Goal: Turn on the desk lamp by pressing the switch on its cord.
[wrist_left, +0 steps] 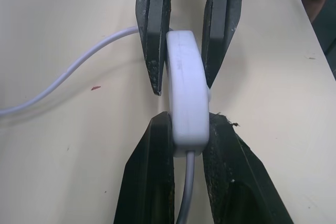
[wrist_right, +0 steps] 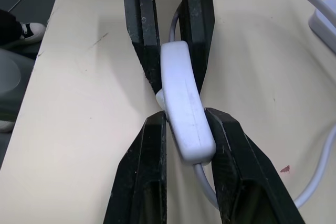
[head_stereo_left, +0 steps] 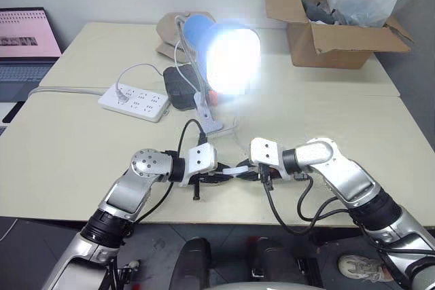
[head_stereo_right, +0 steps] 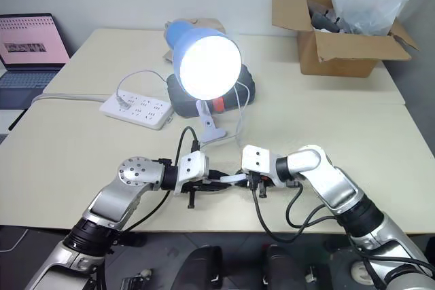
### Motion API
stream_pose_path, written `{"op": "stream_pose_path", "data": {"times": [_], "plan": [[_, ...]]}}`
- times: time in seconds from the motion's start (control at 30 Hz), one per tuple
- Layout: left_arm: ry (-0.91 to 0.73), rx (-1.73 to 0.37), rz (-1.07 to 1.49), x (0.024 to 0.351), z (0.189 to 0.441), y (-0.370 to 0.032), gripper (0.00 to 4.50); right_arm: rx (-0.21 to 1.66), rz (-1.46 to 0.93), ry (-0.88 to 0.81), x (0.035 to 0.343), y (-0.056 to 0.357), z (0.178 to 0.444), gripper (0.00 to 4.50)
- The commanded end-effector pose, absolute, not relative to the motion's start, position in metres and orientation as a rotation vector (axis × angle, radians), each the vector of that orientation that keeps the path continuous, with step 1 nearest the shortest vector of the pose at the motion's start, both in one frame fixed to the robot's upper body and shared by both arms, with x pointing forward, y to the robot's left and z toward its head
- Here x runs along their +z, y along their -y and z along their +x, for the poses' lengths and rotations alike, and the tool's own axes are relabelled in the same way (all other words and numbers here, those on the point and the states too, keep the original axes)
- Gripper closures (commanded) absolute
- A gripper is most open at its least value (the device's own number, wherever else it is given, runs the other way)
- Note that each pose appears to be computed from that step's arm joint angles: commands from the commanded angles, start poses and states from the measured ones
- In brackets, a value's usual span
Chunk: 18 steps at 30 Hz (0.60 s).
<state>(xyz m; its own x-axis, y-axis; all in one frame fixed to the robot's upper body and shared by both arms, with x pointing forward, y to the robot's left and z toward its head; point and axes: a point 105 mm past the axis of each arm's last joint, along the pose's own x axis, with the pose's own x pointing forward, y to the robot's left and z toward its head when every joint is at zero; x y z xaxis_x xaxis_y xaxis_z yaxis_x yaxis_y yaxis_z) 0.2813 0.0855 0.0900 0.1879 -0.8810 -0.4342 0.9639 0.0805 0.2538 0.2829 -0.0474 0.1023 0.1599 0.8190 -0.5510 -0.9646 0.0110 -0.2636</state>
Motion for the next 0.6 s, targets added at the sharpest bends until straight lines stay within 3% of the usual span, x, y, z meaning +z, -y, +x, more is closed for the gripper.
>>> {"op": "stream_pose_path", "data": {"times": [0.03,0.3,0.37,0.4,0.6], "plan": [[-0.102,-1.37,0.541,0.107,0.284,-0.081,4.1,1.414,-0.67,-0.245,0.111,0.048,0.287,3.83],[-0.095,-1.37,0.543,0.107,0.283,-0.079,4.1,1.438,-0.58,-0.227,0.119,0.041,0.283,3.85],[-0.094,-1.372,0.546,0.106,0.282,-0.078,4.1,1.436,-0.566,-0.213,0.121,0.041,0.283,3.15],[-0.094,-1.373,0.546,0.106,0.282,-0.078,4.1,1.438,-0.564,-0.209,0.122,0.041,0.283,3.11],[-0.089,-1.374,0.569,0.106,0.284,-0.079,4.1,1.428,-0.524,-0.159,0.134,0.039,0.284,1.73]]}}
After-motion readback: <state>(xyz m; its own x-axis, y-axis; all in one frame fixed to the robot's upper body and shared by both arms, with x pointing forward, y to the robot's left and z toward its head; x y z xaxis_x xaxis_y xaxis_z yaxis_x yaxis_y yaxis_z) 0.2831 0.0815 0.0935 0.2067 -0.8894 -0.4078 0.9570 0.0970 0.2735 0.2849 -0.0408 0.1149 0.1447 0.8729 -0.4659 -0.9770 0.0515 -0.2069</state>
